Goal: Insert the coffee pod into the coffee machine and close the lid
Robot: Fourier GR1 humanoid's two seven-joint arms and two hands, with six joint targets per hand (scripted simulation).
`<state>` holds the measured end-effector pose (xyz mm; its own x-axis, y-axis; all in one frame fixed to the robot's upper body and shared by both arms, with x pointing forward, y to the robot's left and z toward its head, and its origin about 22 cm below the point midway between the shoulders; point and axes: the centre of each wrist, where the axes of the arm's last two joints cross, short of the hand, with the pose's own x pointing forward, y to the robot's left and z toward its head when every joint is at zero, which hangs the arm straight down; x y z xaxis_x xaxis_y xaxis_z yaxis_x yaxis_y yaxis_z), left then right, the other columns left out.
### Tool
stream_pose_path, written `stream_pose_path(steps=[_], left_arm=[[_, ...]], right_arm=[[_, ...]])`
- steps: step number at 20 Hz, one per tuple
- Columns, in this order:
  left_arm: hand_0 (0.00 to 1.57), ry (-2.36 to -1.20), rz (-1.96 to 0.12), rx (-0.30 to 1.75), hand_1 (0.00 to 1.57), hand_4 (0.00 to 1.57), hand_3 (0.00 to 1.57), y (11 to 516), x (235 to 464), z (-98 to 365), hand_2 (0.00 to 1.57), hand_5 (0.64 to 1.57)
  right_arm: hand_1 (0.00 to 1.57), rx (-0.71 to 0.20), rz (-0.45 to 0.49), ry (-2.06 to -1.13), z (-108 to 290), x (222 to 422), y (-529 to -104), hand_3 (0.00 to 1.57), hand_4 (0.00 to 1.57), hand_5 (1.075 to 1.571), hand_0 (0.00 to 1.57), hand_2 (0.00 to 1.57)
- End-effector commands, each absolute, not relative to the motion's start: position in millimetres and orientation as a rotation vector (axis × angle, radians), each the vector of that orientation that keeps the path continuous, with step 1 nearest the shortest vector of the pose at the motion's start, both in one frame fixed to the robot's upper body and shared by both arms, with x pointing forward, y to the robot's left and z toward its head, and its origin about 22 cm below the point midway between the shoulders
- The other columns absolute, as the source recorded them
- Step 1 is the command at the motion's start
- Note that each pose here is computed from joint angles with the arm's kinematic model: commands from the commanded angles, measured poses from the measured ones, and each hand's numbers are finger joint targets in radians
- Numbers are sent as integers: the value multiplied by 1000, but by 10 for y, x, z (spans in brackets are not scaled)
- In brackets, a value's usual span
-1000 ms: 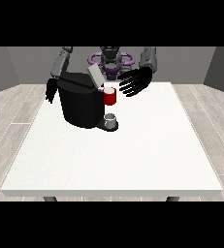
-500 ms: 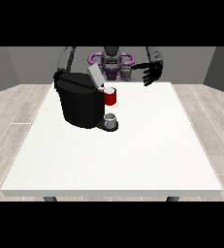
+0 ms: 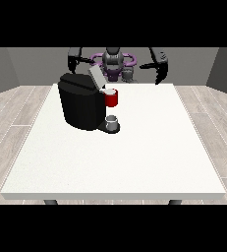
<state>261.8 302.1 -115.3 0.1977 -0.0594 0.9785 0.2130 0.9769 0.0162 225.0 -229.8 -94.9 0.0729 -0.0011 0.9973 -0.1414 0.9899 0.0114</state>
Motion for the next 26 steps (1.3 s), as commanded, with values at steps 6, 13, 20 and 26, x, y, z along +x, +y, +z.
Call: stream_pose_path(steps=[6, 13, 20, 26], left_arm=[[0, -1278, -103, -99, 0, 295, 0, 3253, 2160, -1338, 0, 1571], [0, -1444, -147, -162, 0, 213, 0, 3018, 2420, -1072, 0, 1571], [0, -1574, -180, -230, 0, 201, 0, 3156, 2438, -898, 0, 1571], [0, -1597, -264, -243, 0, 317, 0, 2960, 2560, -567, 0, 1571]], right_arm=[[0, 175, 209, -1683, -129, 2436, -1792, 0, 165, 1571, 0, 0], [0, 29, 263, -1843, 126, 2428, -1657, 0, 468, 1571, 0, 0], [0, -37, 231, -1882, 509, 2769, -1510, 0, 269, 1571, 0, 0], [0, -162, 218, -1867, 463, 3041, -1755, 0, 225, 1571, 0, 0]])
